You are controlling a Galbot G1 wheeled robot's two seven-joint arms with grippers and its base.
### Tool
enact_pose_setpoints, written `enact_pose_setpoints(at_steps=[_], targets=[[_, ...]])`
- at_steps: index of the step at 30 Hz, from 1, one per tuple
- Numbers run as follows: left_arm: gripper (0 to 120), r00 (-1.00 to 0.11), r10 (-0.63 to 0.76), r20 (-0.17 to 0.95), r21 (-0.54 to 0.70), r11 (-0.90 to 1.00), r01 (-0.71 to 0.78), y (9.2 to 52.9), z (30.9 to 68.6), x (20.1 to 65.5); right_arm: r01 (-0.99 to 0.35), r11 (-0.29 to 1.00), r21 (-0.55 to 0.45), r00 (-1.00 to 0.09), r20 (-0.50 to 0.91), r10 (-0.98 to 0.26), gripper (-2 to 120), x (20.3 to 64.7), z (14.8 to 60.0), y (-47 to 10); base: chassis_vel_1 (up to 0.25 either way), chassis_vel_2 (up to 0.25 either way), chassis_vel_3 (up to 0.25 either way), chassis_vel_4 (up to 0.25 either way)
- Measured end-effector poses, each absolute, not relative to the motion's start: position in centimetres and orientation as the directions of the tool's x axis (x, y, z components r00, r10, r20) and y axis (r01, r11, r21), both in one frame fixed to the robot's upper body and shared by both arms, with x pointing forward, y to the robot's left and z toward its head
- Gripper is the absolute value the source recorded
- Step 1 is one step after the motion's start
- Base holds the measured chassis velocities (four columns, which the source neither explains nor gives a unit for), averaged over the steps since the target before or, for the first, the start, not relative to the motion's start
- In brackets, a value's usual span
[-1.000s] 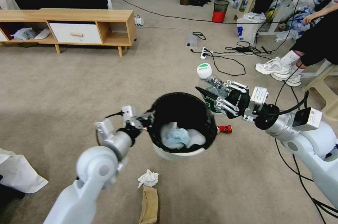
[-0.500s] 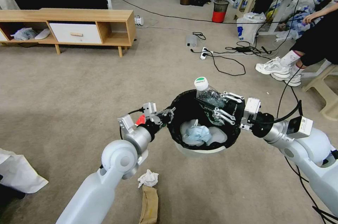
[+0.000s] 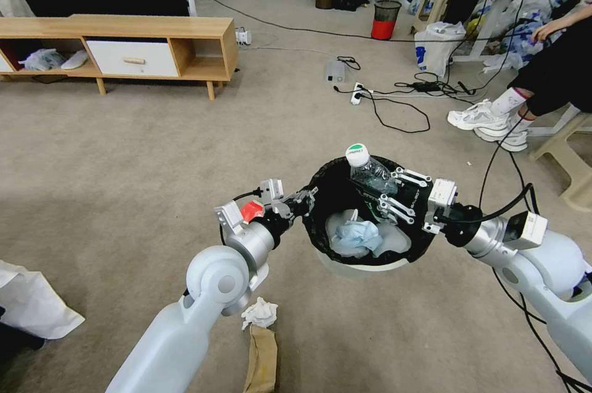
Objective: Pick up the trash bin and place the garbage on the floor into it.
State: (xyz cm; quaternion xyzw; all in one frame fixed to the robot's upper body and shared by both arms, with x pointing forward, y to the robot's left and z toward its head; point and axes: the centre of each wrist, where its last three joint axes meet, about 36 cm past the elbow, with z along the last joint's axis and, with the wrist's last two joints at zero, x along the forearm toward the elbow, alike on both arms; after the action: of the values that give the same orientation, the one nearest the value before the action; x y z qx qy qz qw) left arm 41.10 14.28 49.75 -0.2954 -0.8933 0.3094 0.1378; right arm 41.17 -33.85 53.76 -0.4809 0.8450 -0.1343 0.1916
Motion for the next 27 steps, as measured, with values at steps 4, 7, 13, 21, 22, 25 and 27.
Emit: enact_pose_setpoints(at_steps=[4,7,13,21,22,25,27], targets=[[7,-0.791,0.608,0.064,-0.63,0.639,0.441,14.66,49.81,40.71,-0.752,0.513,-0.413,-0.477,-0.197,-0.857,54,41.24,53.65,-33.84,0.0,0.0,0.0,0.0],[7,-0.793,0.605,0.065,-0.629,0.642,0.438,14.85,49.81,40.55,-0.75,0.515,-0.414,-0.478,-0.197,-0.856,64,41.27,53.67,-33.83,0.0,0.0,0.0,0.0],[7,-0.798,0.599,0.068,-0.625,0.649,0.434,15.02,49.72,40.39,-0.746,0.522,-0.414,-0.484,-0.201,-0.852,87,41.32,53.64,-33.83,0.0,0.0,0.0,0.0],[7,-0.804,0.591,0.069,-0.622,0.655,0.428,15.12,49.64,40.6,-0.737,0.534,-0.416,-0.497,-0.202,-0.844,100,41.15,53.69,-34.02,0.0,0.0,0.0,0.0],[7,-0.805,0.589,0.07,-0.621,0.657,0.427,15.15,49.61,40.64,-0.735,0.536,-0.416,-0.5,-0.201,-0.842,100,41.12,53.7,-34.06,0.0,0.0,0.0,0.0],[7,-0.807,0.586,0.07,-0.62,0.659,0.425,15.22,49.61,40.68,-0.733,0.538,-0.417,-0.503,-0.2,-0.841,100,41.15,53.69,-34.12,0.0,0.0,0.0,0.0],[7,-0.809,0.584,0.069,-0.619,0.661,0.424,15.28,49.6,40.73,-0.732,0.539,-0.416,-0.504,-0.201,-0.84,100,41.18,53.66,-34.13,0.0,0.0,0.0,0.0]])
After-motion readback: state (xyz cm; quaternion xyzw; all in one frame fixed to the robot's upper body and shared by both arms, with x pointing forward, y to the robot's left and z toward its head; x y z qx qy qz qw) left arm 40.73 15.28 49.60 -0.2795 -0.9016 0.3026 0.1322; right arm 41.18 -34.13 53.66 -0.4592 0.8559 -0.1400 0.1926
